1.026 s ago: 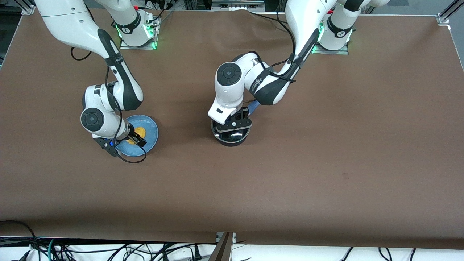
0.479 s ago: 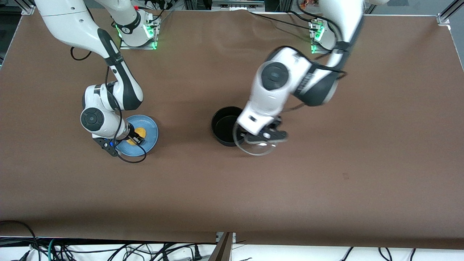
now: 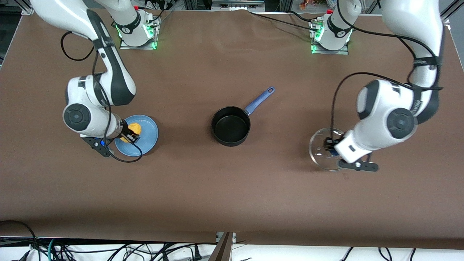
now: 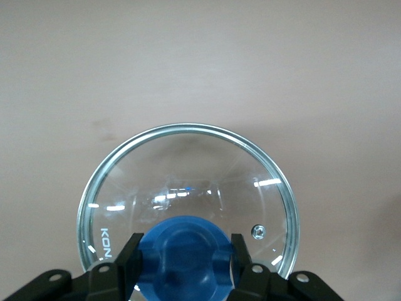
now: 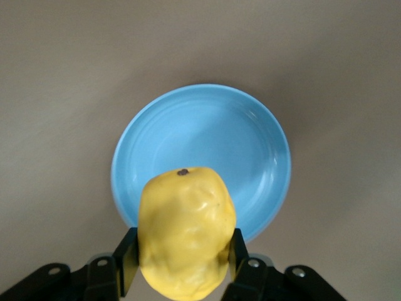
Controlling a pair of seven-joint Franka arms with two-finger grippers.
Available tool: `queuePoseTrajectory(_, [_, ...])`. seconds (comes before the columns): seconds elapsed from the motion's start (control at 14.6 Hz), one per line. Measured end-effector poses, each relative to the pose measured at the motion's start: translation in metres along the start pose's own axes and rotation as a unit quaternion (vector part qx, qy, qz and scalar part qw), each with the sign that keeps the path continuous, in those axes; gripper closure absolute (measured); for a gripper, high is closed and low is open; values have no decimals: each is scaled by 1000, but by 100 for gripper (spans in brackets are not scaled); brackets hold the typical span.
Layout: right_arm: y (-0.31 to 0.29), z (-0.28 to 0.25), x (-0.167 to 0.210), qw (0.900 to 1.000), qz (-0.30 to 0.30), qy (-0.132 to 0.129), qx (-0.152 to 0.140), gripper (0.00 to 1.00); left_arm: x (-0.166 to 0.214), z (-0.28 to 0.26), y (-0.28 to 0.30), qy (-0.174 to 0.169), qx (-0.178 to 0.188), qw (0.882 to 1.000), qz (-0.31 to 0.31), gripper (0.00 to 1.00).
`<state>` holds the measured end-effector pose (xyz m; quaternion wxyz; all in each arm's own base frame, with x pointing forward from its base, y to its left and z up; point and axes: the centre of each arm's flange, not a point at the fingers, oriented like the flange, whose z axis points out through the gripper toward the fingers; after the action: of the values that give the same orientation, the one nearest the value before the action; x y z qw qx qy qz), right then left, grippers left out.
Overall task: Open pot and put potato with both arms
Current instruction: 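Carry the potato to the pot while the left gripper sets the lid down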
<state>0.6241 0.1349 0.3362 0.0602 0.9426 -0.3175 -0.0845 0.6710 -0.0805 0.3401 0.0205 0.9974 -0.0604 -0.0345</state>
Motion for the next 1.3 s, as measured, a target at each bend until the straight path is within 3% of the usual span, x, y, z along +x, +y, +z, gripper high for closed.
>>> queuePoseTrajectory(0.27, [-51,-53,-64,998,55,-11,17,39,-17,68,-65,43,9,999,26,40])
queuePoseTrajectory(0.68, [-186,-17,-206,982,179,4,64,39,-27,107,-72,36,-3,999,12,40])
queuePoseTrajectory(0.89, [-240,25,-265,969,223,7,106,39,-26,105,-74,38,-3,999,9,19])
queuePoseTrajectory(1.03, [-256,49,-281,966,231,6,115,39,-24,94,-73,33,-7,999,8,1])
queuePoseTrajectory(1.3, [-264,82,-283,967,232,8,109,39,-25,17,-64,-3,-24,1000,10,0])
